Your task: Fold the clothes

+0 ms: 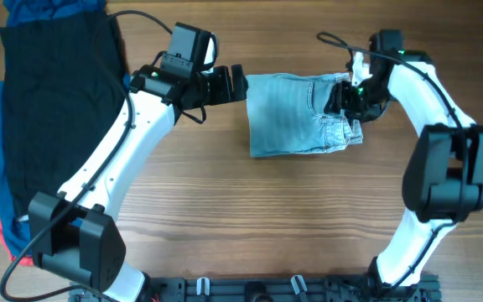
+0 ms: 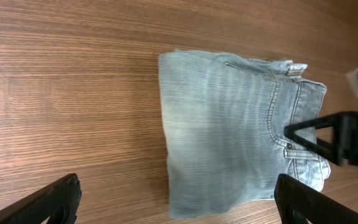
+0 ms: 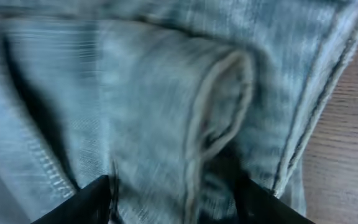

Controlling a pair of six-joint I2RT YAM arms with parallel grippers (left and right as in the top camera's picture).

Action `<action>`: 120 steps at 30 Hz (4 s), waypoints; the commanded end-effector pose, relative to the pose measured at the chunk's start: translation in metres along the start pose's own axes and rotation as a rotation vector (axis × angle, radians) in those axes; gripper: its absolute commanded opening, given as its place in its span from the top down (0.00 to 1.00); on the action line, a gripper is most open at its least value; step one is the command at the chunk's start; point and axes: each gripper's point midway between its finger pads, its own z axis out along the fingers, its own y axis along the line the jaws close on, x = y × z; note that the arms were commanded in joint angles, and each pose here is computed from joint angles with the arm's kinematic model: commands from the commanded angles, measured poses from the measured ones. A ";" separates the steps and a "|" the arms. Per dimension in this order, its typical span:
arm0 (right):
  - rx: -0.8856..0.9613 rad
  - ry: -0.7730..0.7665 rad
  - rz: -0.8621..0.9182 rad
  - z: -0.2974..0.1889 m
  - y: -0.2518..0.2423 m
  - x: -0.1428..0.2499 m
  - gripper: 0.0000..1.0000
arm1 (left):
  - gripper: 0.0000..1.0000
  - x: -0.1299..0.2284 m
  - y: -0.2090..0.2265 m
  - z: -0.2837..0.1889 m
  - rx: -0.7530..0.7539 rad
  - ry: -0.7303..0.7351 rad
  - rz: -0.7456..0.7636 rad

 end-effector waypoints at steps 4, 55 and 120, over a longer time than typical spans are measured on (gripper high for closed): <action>0.103 0.046 0.059 0.011 -0.023 0.007 0.20 | 0.00 0.004 0.003 0.009 -0.012 0.022 0.046; -0.243 -0.500 0.664 -0.004 -0.116 -0.093 0.96 | 0.00 -0.003 0.015 0.008 -0.084 -0.012 0.046; -0.454 -0.572 0.828 -0.276 0.016 0.128 0.01 | 0.00 -0.003 0.015 0.008 -0.083 -0.013 0.039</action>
